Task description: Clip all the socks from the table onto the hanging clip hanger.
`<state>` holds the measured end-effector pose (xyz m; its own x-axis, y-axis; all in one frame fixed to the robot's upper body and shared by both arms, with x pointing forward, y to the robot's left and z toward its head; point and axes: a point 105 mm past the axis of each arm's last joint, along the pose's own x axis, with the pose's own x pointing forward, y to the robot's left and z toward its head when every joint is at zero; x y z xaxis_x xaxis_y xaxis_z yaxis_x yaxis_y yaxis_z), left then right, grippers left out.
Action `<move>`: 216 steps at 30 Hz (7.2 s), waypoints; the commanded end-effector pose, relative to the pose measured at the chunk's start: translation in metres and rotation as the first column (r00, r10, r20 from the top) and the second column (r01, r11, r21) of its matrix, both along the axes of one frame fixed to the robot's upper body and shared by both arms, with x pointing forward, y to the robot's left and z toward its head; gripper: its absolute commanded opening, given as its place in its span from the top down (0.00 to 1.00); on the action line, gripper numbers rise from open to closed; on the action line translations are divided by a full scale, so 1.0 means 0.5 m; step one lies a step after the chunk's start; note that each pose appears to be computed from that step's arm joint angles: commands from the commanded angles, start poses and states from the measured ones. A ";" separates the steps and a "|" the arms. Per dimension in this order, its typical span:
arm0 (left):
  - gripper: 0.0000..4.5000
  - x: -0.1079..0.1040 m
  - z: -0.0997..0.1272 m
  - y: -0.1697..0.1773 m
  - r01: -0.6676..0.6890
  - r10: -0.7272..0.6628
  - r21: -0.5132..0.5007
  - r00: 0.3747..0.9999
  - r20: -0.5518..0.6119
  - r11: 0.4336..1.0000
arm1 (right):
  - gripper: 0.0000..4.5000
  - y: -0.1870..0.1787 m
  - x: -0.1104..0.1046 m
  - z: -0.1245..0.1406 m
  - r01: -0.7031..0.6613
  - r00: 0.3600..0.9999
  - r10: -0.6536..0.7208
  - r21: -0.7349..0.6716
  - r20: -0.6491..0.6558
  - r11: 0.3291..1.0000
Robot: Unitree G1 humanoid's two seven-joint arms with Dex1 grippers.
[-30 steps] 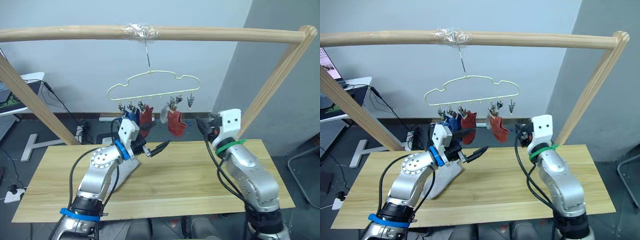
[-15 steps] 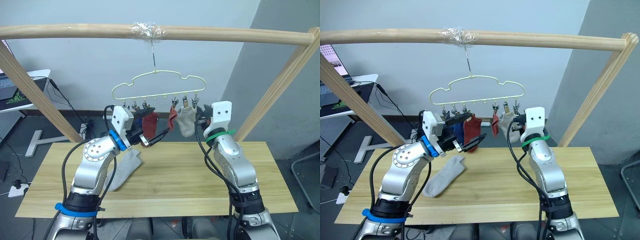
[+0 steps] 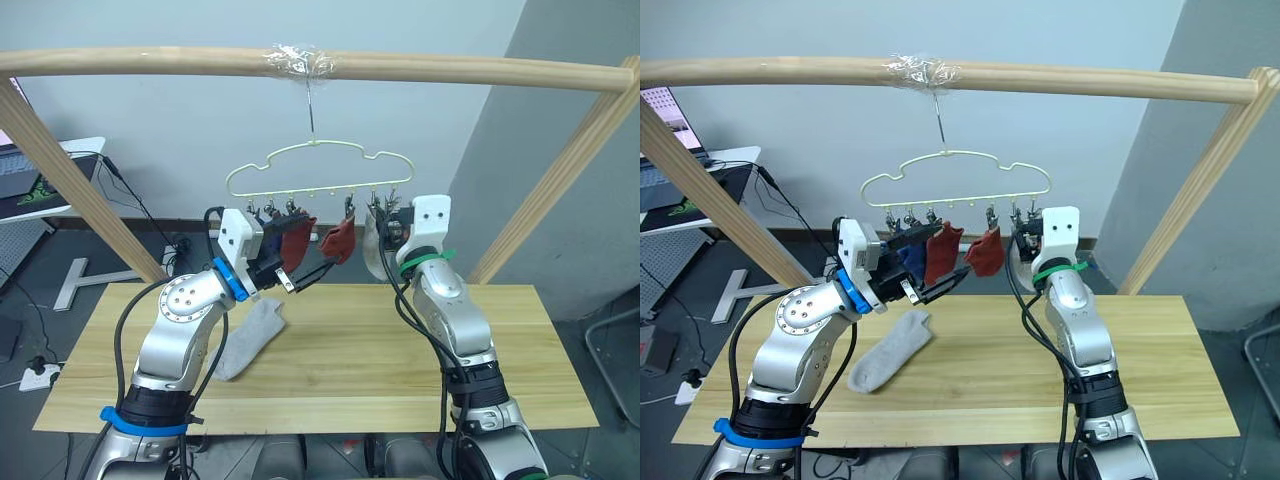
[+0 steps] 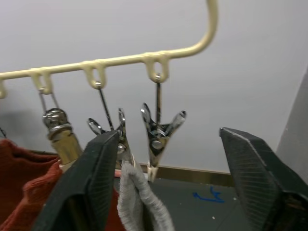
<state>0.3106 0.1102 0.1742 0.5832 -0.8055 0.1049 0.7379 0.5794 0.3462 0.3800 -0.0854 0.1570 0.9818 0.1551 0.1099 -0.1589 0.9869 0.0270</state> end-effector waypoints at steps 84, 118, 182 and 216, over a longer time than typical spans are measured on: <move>0.00 -0.023 -0.322 0.218 -0.430 0.546 0.359 0.763 -0.346 0.828 | 1.00 -0.004 -0.006 0.046 -0.229 0.968 0.230 0.014 -0.098 0.973; 0.93 -0.007 -0.370 0.083 -0.208 0.253 0.144 0.772 -0.584 0.967 | 1.00 -0.032 -0.023 0.055 -0.191 0.959 0.209 0.111 -0.192 0.975; 0.88 -0.004 -0.057 -0.243 0.190 -0.224 -0.216 0.963 -0.147 0.958 | 0.03 -0.029 -0.061 0.156 -0.243 0.818 0.494 0.603 -0.293 0.760; 0.00 -0.073 -0.100 0.420 -0.508 0.575 0.283 0.777 -0.255 0.813 | 0.00 -0.278 -0.232 -0.016 -0.317 0.933 0.228 -0.335 -0.279 0.887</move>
<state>0.2753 0.3165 0.1035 0.8885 -0.3189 -0.3300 0.4153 0.8647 0.2825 0.2648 -0.2174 0.1333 0.8697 0.4152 -0.2669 -0.4707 0.8604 -0.1954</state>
